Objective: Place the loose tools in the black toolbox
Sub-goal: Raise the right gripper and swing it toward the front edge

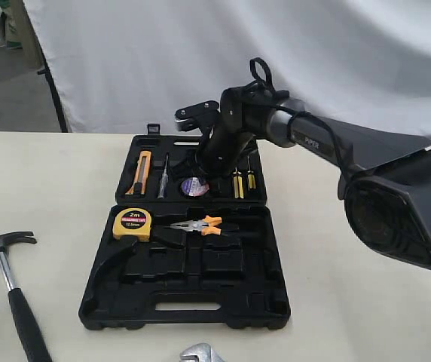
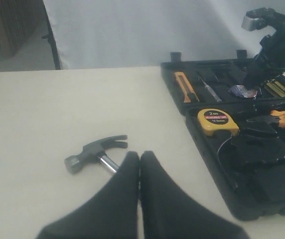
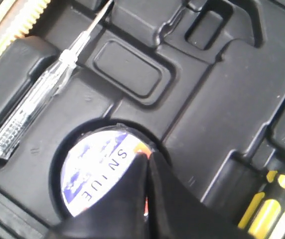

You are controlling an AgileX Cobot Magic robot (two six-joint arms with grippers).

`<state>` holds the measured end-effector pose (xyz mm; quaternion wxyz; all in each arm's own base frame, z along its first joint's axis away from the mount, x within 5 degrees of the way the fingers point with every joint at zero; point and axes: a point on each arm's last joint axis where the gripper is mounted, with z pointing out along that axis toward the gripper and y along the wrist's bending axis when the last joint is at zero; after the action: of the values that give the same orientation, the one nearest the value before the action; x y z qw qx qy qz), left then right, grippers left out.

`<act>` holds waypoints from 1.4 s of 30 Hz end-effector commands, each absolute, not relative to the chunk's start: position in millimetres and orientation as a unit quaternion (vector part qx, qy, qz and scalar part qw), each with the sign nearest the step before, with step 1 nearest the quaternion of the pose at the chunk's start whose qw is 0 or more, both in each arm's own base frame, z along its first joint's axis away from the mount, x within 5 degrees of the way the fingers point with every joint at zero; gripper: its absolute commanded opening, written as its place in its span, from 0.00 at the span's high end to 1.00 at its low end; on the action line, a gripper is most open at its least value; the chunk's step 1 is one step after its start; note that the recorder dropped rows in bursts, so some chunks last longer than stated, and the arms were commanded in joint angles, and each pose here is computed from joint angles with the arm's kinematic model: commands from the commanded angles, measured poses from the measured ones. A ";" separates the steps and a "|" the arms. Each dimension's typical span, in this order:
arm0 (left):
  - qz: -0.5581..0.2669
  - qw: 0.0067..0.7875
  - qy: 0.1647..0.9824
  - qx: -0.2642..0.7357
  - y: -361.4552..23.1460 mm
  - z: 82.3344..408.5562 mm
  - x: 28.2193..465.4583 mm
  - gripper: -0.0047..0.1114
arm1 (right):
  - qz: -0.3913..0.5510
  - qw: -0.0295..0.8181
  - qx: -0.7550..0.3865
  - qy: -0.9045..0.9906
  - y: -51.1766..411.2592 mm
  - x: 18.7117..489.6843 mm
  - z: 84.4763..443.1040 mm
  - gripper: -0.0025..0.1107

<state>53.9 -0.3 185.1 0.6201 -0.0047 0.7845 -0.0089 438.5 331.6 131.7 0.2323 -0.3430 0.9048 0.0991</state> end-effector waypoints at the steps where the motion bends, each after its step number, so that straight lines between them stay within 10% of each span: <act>1: -0.013 0.620 0.784 -0.003 -0.8 184.3 54.0 0.96 | 0.092 0.219 -0.341 0.910 327.5 439.7 122.1 0.97; 27: -0.013 0.620 0.784 -0.003 -0.8 184.3 54.0 0.96 | 0.090 0.212 -0.383 0.895 308.3 410.1 240.2 0.97; 42: -0.013 0.620 0.784 -0.003 -0.8 184.3 54.0 0.96 | 0.199 0.208 -0.361 0.887 233.1 277.0 244.5 0.97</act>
<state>53.9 -0.3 185.1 0.6201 -0.0047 0.7845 -0.0089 298.9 248.0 245.1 0.1871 -0.3723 0.8919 0.1757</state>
